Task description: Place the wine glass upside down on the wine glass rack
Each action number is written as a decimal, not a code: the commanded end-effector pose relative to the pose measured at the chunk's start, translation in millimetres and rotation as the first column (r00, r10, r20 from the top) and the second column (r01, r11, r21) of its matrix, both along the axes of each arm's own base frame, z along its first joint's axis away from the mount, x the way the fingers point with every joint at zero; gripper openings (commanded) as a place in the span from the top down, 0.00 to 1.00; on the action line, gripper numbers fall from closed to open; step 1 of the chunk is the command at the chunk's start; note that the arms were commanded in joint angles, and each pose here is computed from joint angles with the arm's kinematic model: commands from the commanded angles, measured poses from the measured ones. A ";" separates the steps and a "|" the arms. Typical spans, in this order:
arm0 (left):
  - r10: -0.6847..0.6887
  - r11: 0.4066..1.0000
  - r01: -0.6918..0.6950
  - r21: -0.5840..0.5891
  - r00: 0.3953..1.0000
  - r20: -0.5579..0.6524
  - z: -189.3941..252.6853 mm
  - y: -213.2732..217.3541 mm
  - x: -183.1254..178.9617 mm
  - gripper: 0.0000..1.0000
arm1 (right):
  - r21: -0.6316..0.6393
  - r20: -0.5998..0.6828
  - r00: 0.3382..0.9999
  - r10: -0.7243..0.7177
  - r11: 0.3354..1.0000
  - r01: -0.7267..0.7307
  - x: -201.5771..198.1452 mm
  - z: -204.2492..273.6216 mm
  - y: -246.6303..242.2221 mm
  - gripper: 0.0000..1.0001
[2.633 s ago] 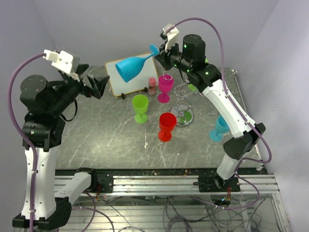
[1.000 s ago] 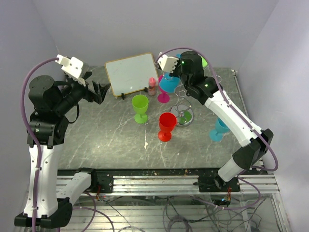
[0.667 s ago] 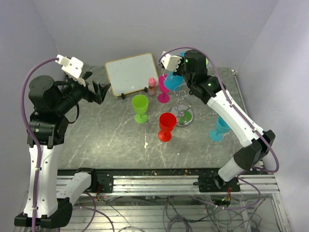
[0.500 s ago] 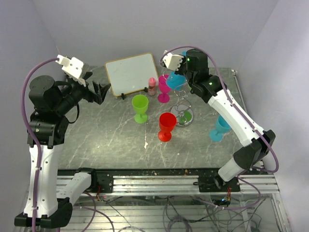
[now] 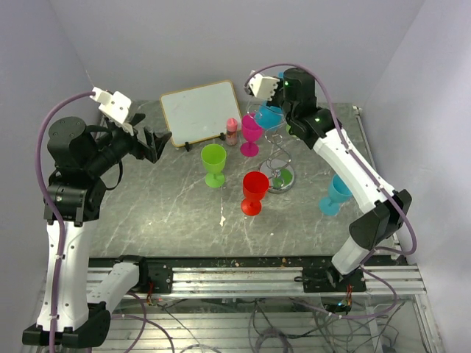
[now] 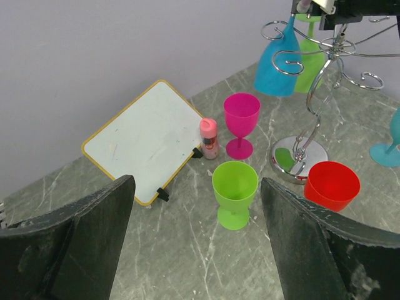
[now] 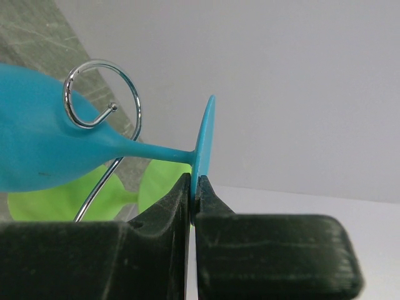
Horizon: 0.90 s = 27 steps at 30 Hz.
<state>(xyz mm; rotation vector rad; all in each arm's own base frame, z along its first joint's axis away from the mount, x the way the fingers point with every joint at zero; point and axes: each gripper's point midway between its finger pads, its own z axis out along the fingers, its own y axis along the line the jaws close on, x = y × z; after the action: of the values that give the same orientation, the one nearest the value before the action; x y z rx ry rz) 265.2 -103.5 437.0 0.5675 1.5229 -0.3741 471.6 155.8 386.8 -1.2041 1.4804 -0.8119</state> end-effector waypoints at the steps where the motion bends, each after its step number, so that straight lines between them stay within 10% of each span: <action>1: -0.027 1.000 0.027 0.012 0.999 0.038 7.0 -1.9 -4.9 0.08 | 0.009 0.049 0.999 0.003 1.000 -0.003 12.2 13.1 3.4 1.00; 27: -0.035 0.999 0.034 0.023 0.999 0.036 4.0 -2.4 -5.0 0.08 | -0.097 0.001 0.999 0.040 0.994 -0.040 -5.9 26.1 1.6 1.00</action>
<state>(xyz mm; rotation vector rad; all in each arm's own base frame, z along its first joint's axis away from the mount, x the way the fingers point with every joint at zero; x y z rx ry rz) 263.1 -104.3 438.1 0.5872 1.5108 -0.3689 477.6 162.6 387.2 -1.2915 1.4657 -0.8392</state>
